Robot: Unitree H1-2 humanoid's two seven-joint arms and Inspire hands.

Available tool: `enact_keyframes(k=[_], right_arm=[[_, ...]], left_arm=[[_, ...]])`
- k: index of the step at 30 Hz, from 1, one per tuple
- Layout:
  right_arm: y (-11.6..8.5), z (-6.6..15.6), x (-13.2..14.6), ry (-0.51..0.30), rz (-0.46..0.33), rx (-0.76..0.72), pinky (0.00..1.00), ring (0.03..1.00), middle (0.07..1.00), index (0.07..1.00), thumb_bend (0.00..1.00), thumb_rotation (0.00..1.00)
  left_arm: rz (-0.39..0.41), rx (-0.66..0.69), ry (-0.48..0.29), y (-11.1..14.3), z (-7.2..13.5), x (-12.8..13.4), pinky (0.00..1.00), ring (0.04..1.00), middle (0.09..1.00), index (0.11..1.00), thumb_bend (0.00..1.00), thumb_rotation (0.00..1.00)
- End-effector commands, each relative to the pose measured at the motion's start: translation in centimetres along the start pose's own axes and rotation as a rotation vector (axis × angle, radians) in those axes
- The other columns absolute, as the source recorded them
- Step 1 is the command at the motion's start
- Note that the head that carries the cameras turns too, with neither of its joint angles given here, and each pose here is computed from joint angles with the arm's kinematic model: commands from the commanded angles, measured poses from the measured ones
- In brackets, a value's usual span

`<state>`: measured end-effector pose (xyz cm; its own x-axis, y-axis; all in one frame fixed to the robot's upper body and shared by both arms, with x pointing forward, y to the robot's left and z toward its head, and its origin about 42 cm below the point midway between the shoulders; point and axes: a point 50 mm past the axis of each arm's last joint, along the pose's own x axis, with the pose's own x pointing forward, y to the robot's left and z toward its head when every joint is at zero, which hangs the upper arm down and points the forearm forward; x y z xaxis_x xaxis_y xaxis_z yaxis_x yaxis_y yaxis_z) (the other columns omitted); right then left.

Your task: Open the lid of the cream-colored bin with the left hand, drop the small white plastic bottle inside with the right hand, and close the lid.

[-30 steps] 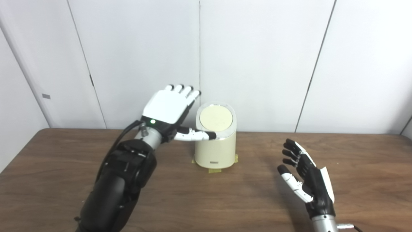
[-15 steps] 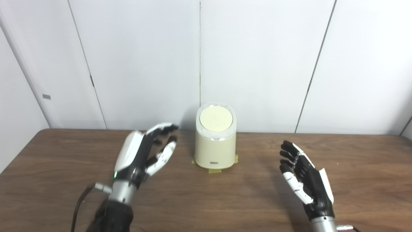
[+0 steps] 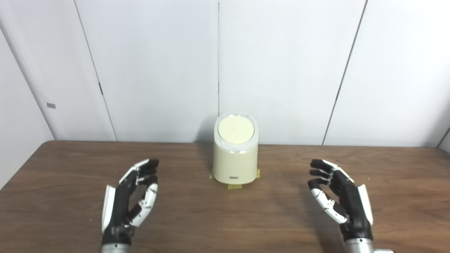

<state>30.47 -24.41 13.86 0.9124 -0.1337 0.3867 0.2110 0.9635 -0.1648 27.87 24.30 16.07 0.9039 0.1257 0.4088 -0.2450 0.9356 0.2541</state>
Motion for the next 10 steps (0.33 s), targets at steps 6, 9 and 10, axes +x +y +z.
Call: enact_keyframes(k=[6,9,10], right_arm=[[-0.9,2.9,1.2,-0.065,-0.073,0.041,0.61,0.681,0.691,0.684,0.28,0.28],[-0.6,3.6,0.6,-0.020,-0.087,0.070,0.63,0.691,0.700,0.694,0.29,0.27],[-0.6,3.9,0.4,-0.006,-0.089,0.079,0.63,0.698,0.705,0.701,0.29,0.27]], left_arm=[[0.047,-0.072,-0.091,0.6,3.2,1.1,0.68,0.763,0.764,0.750,0.27,0.50],[0.047,-0.112,-0.042,0.4,2.8,0.4,0.69,0.764,0.769,0.764,0.27,0.64],[0.047,-0.128,-0.022,0.4,2.7,0.2,0.70,0.769,0.772,0.769,0.29,0.68]])
